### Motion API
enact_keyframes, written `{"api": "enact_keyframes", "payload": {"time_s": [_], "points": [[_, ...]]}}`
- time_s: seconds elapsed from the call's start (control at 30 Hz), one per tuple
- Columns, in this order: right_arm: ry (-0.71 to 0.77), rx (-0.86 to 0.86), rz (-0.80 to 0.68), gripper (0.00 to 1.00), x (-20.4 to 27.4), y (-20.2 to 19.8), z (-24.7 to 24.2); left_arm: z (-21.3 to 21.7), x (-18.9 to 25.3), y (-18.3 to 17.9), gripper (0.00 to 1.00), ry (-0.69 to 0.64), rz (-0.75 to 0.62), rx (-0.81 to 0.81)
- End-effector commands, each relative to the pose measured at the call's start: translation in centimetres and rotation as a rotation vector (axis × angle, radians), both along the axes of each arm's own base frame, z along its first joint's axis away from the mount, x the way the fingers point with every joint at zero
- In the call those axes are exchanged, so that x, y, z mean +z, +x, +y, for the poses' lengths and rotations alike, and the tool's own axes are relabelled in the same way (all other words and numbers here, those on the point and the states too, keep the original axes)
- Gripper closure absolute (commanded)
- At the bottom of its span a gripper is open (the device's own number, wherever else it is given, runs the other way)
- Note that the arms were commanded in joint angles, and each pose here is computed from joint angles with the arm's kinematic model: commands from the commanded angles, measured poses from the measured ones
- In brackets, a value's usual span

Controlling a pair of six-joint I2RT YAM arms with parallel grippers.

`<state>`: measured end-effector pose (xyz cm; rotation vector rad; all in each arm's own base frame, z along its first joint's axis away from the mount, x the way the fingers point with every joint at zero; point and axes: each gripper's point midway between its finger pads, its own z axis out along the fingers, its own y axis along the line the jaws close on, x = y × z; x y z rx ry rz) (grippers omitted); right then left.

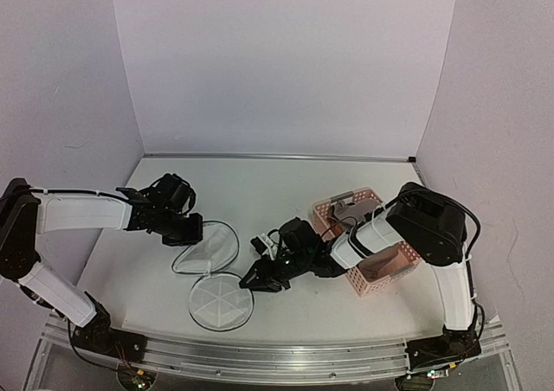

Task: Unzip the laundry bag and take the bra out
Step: Pass from the left arm to the right

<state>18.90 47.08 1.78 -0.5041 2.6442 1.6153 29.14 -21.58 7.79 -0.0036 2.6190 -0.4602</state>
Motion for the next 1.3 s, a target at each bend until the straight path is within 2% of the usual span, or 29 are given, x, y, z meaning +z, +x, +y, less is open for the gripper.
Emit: {"api": "enact_keyframes", "payload": {"time_s": [0.0, 0.2, 0.4, 0.6, 0.93, 1.27], "points": [[0.025, 0.022, -0.001, 0.71, 0.7, 0.2, 1.6, -0.3, 1.7, 0.4, 1.0, -0.053, -0.046, 0.007], [0.029, 0.059, -0.005, 0.71, 0.9, -0.2, 2.6, -0.2, 1.7, 0.4, 1.0, -0.053, -0.049, 0.007], [0.036, 0.067, -0.023, 0.83, 1.5, -0.4, 2.4, 0.3, 2.0, 0.7, 1.0, -0.055, -0.057, 0.019], [0.049, 0.055, -0.078, 1.0, 3.3, -0.5, 1.4, 0.9, 2.9, 0.9, 1.0, -0.061, -0.082, 0.031], [0.075, 0.019, -0.134, 1.0, 6.4, 0.0, -0.8, 0.5, 5.3, -0.1, 1.0, -0.105, -0.151, -0.052], [-0.062, 0.041, -0.291, 1.0, 8.5, 2.2, -3.5, 0.6, 6.9, -2.0, 0.86, -0.185, -0.203, -0.101]]}}
